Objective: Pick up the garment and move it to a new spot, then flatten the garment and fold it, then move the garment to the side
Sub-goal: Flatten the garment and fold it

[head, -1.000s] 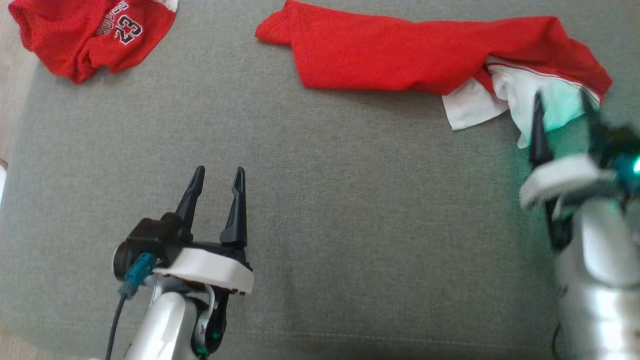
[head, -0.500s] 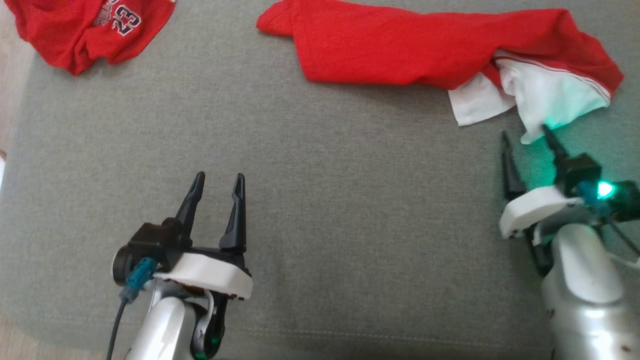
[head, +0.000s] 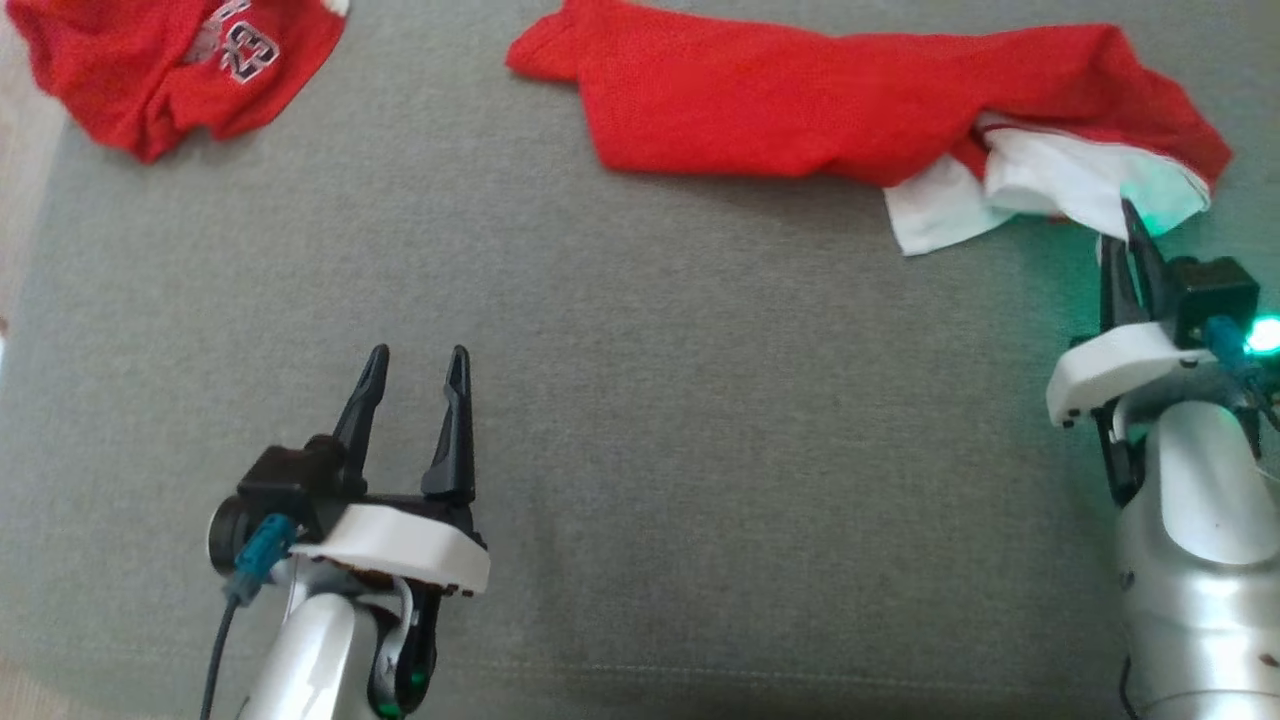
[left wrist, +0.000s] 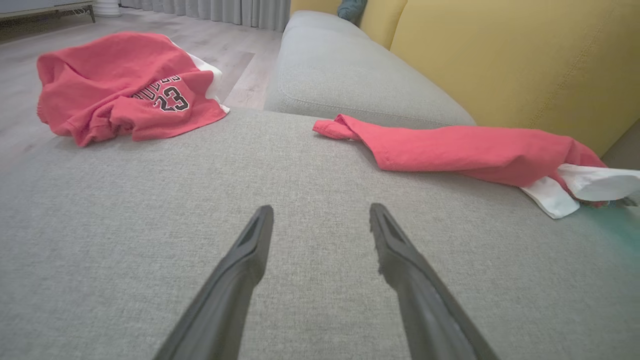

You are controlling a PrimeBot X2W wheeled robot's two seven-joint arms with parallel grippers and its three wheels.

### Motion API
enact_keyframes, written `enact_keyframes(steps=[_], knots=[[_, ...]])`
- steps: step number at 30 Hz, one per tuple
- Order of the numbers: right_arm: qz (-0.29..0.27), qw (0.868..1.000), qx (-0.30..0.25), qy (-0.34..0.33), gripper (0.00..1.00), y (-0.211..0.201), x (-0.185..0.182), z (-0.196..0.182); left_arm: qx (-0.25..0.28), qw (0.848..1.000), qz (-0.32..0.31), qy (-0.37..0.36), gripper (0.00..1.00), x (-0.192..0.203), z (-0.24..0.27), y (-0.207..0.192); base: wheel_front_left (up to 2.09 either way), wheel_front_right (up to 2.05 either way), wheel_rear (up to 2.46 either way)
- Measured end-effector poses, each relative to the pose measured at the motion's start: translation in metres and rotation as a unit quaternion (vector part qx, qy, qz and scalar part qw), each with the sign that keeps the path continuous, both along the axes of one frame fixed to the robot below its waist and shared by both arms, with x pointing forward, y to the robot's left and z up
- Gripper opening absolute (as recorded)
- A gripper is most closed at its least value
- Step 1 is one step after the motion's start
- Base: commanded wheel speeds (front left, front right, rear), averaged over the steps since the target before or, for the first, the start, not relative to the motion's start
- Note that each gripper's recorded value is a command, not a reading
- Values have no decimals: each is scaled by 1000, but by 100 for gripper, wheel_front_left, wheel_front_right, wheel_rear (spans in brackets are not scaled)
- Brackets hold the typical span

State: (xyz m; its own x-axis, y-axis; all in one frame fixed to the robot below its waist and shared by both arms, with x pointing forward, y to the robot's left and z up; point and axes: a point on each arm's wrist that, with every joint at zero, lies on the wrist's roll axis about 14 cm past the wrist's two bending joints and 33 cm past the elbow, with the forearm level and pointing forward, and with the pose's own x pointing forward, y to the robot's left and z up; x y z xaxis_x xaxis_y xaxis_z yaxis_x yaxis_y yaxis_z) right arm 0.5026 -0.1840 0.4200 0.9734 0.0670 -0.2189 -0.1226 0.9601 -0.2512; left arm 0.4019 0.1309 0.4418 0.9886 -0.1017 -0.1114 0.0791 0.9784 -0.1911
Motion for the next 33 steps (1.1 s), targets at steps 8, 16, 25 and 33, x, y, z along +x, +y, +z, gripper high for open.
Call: enact_keyframes(steps=[8,16,25,33], knots=[[-21,996,2,-91,0,-23,-41,54,-10,999,-33,-14,100,9,8,-24,0,0,0],[-53,997,-7,-55,0,-40,-103,51,-15,997,-76,-20,100,12,10,-54,0,0,0],[-63,996,24,65,15,-33,-153,-16,-16,996,-87,-21,100,15,10,-60,0,0,0],[-70,996,35,44,100,-37,-157,-12,-15,996,-86,-30,100,15,16,-58,0,0,0]])
